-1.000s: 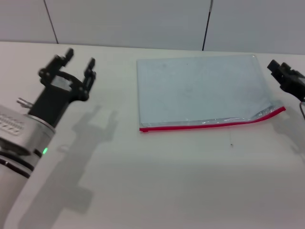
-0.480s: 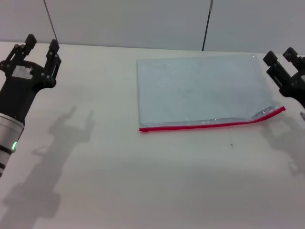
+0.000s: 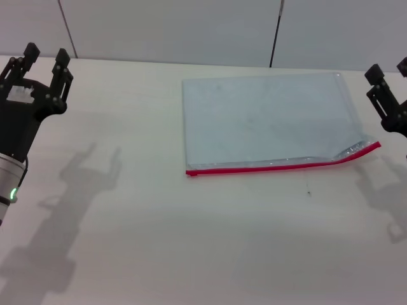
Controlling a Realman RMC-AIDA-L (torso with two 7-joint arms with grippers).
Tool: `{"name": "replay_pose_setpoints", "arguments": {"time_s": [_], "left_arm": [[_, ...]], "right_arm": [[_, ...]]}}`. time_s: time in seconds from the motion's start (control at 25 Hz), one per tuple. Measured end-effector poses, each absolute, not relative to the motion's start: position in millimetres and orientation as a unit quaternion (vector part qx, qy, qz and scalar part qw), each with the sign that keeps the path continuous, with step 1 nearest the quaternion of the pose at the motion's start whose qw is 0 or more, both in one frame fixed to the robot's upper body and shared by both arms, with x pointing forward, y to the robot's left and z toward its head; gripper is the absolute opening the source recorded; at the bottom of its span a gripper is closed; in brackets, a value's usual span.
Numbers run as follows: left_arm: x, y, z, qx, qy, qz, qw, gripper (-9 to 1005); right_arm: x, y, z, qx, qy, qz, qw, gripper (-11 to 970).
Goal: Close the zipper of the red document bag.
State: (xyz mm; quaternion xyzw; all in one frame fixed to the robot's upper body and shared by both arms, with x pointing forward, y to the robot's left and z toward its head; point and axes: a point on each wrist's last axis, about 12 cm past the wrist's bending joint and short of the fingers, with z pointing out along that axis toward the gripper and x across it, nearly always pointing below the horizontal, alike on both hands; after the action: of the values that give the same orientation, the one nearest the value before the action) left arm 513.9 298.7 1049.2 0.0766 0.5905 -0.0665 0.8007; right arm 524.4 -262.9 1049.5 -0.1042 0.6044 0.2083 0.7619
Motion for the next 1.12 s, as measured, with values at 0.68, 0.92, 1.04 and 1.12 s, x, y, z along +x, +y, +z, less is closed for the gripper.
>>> {"name": "replay_pose_setpoints", "arguments": {"time_s": [0.68, 0.92, 1.04, 1.12], "left_arm": [[514.7, 298.7, 1049.2, 0.067, 0.592, -0.074, 0.800, 510], [514.2, 297.4, 1049.0, 0.069, 0.591, -0.073, 0.801, 510], [514.0, 296.7, 1048.8, 0.070, 0.591, -0.074, 0.800, 510], [514.1, 296.3, 1048.8, 0.070, 0.591, -0.075, 0.800, 510]], "right_arm": [[522.5, -265.9, 1050.2, -0.093, 0.602, 0.219, 0.762, 646], [522.9, -266.4, 1050.0, -0.093, 0.603, 0.218, 0.761, 644], [522.5, -266.6, 1050.0, -0.093, 0.603, 0.219, 0.762, 643], [522.6, -267.0, 1050.1, -0.091, 0.603, 0.220, 0.761, 643]]}}
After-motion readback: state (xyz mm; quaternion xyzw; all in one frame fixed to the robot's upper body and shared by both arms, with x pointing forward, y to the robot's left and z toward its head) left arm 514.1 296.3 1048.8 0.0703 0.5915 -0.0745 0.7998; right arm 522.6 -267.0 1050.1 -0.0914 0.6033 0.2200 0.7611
